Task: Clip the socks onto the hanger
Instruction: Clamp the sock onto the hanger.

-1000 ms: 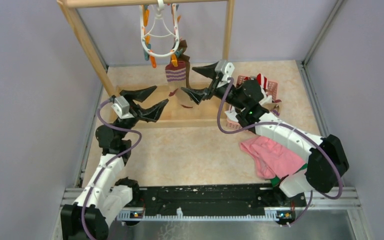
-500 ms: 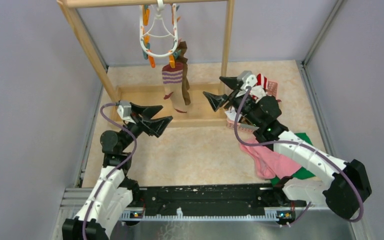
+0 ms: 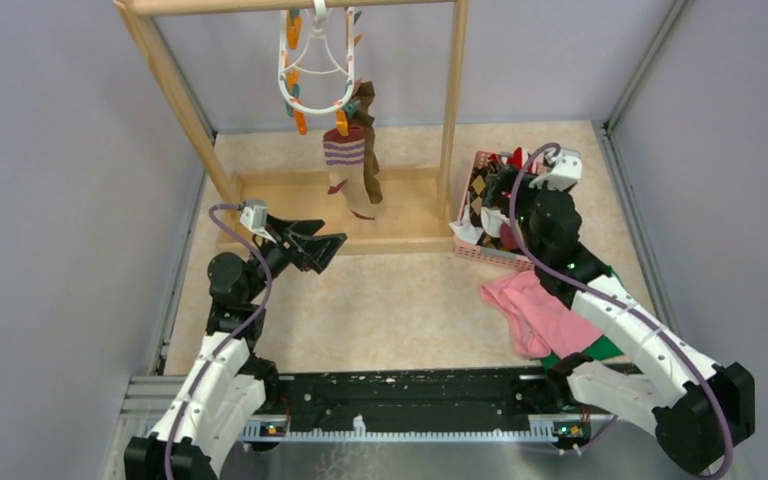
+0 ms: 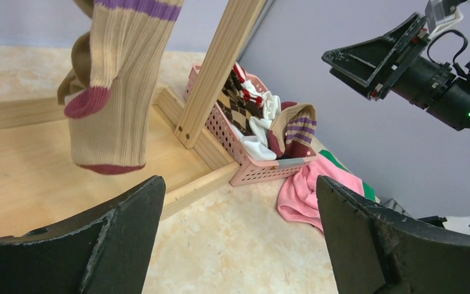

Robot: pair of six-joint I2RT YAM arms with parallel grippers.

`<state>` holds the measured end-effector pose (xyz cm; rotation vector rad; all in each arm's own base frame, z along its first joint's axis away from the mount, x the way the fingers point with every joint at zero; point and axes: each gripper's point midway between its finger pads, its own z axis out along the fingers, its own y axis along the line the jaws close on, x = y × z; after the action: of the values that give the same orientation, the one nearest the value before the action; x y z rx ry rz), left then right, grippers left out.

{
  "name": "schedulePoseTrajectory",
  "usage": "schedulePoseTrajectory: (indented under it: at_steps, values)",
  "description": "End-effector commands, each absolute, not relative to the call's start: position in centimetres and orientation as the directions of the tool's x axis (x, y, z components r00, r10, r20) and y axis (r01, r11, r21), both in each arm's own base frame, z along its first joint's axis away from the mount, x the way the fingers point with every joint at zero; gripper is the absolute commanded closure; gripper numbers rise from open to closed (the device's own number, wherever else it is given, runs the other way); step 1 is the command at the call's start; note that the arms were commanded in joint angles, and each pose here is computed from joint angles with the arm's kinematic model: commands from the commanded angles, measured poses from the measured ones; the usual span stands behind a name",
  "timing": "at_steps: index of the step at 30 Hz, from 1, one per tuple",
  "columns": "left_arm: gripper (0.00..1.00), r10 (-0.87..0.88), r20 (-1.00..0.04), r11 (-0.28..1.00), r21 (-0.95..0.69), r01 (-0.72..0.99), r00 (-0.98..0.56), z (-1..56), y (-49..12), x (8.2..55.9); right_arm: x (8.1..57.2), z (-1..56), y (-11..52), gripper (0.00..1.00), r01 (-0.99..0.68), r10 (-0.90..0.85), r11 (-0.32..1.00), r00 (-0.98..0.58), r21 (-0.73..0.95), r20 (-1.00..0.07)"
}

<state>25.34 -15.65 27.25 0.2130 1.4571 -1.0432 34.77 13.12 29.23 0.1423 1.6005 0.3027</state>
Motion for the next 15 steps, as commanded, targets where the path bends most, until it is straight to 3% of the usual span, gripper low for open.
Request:
schedulePoseTrajectory:
  at_steps: [1, 7, 15]
  values:
    - [0.01, -0.489, -0.839, 0.571, -0.515, 0.639, -0.239, 26.7, -15.4, 26.1, 34.1, 26.0, 6.0, 0.11, 0.255, 0.356, 0.915, -0.14, 0.314, -0.924]
    - [0.01, -0.513, -0.81, 0.569, -0.569, 0.593, -0.285, 25.6, -15.3, 26.9, 32.5, 22.1, 1.4, 0.14, 0.459, 0.425, 0.836, -0.193, 0.301, -0.885]
    - [0.01, -0.522, -0.797, 0.573, -0.592, 0.566, -0.305, 24.9, -15.3, 27.3, 31.9, 17.7, -1.7, 0.25, 0.54, 0.491, 0.782, -0.23, 0.31, -0.84]
